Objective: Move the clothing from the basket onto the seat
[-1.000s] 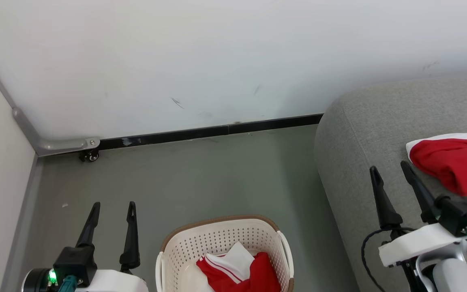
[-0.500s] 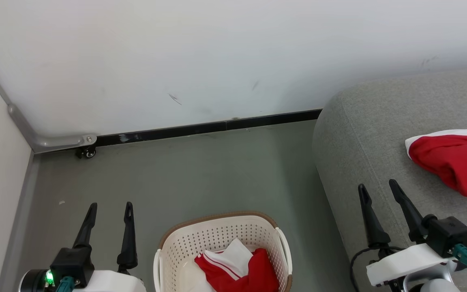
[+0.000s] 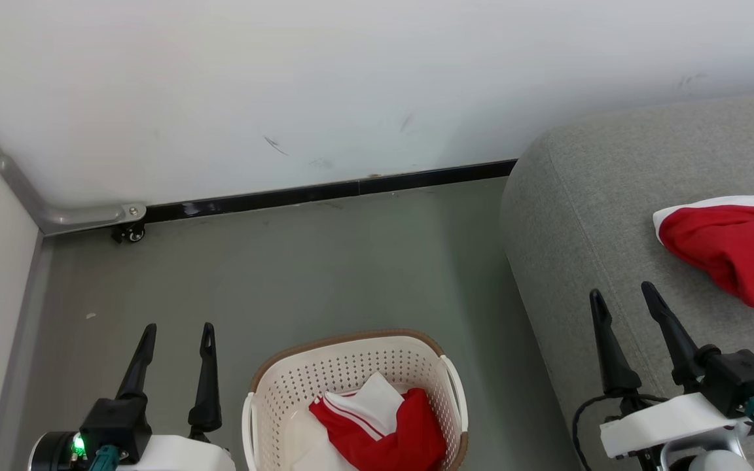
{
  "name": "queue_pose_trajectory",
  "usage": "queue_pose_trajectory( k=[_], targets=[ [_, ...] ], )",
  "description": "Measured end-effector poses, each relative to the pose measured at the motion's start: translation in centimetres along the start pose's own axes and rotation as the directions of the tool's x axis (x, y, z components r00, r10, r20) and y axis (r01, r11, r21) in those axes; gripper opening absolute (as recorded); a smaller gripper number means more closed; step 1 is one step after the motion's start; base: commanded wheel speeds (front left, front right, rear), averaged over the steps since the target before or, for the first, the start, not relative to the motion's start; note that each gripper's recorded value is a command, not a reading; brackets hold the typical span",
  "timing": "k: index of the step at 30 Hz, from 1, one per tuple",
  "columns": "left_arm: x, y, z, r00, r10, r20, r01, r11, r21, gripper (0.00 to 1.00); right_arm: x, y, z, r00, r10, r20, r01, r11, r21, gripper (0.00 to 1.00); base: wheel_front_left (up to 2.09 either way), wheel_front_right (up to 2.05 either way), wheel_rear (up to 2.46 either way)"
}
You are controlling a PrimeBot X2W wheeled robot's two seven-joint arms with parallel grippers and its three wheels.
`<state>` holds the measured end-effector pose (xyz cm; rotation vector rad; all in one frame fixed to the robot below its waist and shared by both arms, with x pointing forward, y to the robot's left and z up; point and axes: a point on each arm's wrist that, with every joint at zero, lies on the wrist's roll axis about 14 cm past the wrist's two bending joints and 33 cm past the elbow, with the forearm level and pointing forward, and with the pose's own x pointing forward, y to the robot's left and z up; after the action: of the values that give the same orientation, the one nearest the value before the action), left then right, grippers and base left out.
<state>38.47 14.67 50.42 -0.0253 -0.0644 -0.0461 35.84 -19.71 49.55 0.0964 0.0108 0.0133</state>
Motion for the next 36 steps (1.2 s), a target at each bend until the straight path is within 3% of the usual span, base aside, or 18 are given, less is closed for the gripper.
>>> queue_pose_trajectory(
  k=[22,36],
  targets=[
    [1.7,-3.1,-4.5,0.985,-0.124,-0.122,0.127,0.992,0.014,1.00,0.6,-1.6,0.1,0.999,-0.051,0.000,0.051,0.998,-0.030,1.00,0.00,0.00,0.00],
    [4.1,-6.3,-9.0,0.943,-0.245,-0.223,0.255,0.967,0.016,1.00,0.9,-3.5,-0.8,0.994,-0.109,-0.031,0.107,0.992,-0.068,1.00,0.00,0.00,0.00]
  ],
)
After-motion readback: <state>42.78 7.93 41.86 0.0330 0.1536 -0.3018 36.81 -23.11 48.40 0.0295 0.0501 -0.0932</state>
